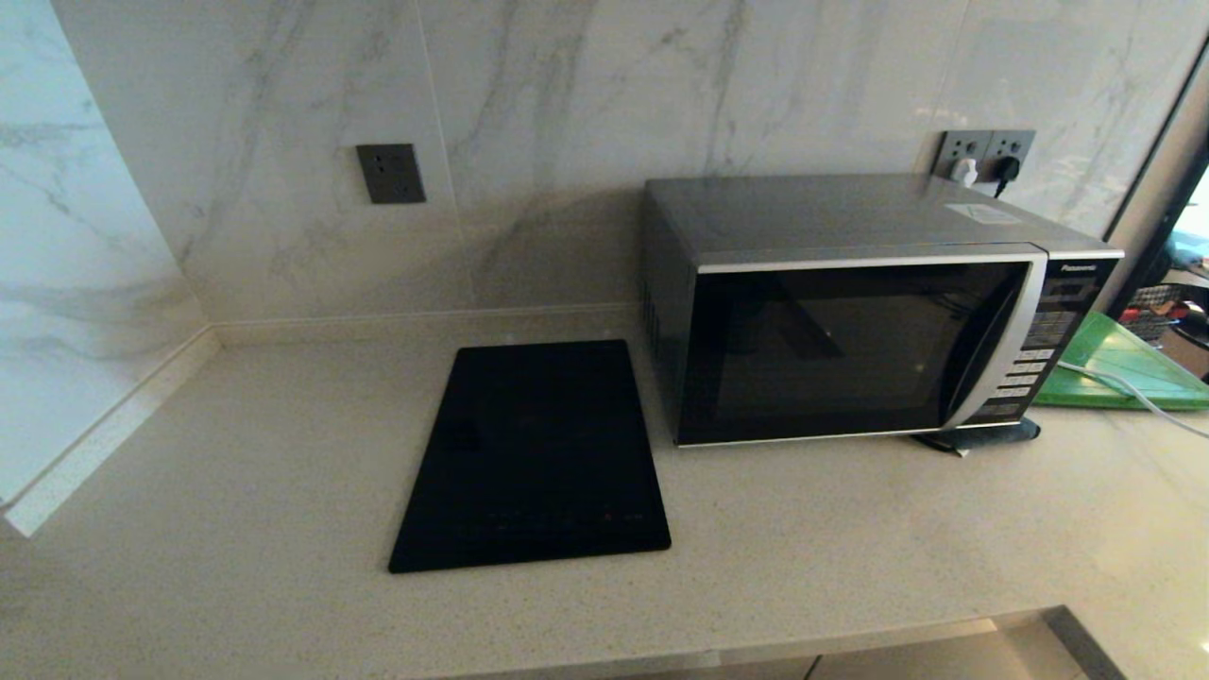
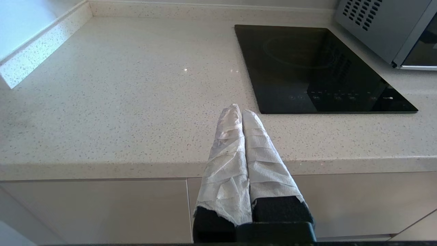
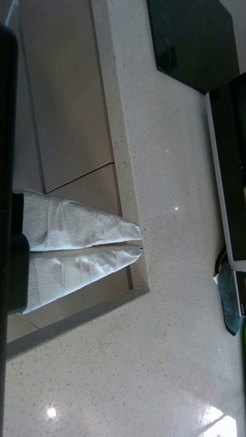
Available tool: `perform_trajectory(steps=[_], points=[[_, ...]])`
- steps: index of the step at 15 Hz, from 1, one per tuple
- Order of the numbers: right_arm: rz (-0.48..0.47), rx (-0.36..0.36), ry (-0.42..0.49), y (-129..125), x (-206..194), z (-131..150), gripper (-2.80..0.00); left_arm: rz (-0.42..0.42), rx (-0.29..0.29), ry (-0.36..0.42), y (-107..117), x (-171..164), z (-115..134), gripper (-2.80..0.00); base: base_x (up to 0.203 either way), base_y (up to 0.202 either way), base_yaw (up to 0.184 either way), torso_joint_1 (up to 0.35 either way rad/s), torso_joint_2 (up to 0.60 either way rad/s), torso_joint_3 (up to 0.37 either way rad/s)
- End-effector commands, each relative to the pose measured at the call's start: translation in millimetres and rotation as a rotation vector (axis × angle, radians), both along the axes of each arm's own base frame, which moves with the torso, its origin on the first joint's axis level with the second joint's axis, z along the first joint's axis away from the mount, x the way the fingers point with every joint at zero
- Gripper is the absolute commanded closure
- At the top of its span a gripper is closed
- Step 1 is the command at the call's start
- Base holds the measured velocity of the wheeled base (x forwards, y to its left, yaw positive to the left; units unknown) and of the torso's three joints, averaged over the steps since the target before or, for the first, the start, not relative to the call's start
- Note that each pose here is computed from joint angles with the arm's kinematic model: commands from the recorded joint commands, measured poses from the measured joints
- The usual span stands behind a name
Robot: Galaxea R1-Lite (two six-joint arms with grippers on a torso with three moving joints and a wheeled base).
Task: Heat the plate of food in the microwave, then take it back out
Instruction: Open the microwave oven
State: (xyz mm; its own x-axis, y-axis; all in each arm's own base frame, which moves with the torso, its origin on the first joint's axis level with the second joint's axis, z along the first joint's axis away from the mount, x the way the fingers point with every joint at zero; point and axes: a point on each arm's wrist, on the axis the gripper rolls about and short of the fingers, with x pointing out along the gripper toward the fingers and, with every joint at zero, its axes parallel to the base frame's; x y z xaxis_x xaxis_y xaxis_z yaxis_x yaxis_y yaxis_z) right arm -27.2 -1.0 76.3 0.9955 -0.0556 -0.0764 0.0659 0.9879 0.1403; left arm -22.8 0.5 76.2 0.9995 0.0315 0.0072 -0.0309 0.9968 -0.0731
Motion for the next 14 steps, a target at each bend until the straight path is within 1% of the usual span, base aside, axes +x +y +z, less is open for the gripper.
perform_trajectory(steps=[1, 3, 4, 6, 8, 9, 10, 12, 13, 14], points=[[-0.017, -0.003, -0.009, 0, 0, 2, 0.00, 0.001, -0.001, 0.001, 0, 0, 0, 0.00, 0.000, 0.000, 0.000, 0.000, 0.00, 0.000], [-0.018, -0.013, -0.031, 0, -3, 21, 0.00, 0.001, -0.001, 0.001, 0, 0, 0, 0.00, 0.000, 0.000, 0.000, 0.000, 0.00, 0.000], [-0.028, -0.017, -0.015, -1, -2, 39, 0.00, 0.001, -0.001, 0.001, 0, 0, 0, 0.00, 0.000, 0.000, 0.000, 0.000, 0.00, 0.000], [-0.068, -0.022, -0.003, -1, 8, 97, 0.00, 0.001, -0.001, 0.001, 0, 0, 0, 0.00, 0.000, 0.000, 0.000, 0.000, 0.00, 0.000], [-0.137, -0.026, -0.048, -3, 23, 162, 0.00, 0.001, -0.001, 0.001, 0, 0, 0, 0.00, 0.000, 0.000, 0.000, 0.000, 0.00, 0.000], [-0.184, -0.030, -0.051, -4, 34, 185, 0.00, 0.001, -0.001, 0.001, 0, 0, 0, 0.00, 0.000, 0.000, 0.000, 0.000, 0.00, 0.000], [-0.232, -0.040, -0.042, -5, 46, 201, 0.00, 0.001, -0.001, 0.001, 0, 0, 0, 0.00, 0.000, 0.000, 0.000, 0.000, 0.00, 0.000], [-0.341, -0.096, 0.009, -8, 73, 220, 0.00, 0.001, -0.001, 0.001, 0, 0, 0, 0.00, 0.000, 0.000, 0.000, 0.000, 0.00, 0.000], [-0.395, -0.150, 0.048, -10, 86, 224, 0.00, 0.001, -0.001, 0.001, 0, 0, 0, 0.00, 0.000, 0.000, 0.000, 0.000, 0.00, 0.000], [-0.446, -0.228, 0.088, -11, 98, 225, 0.00, 0.001, -0.001, 0.001, 0, 0, 0, 0.00, 0.000, 0.000, 0.000, 0.000, 0.00, 0.000]])
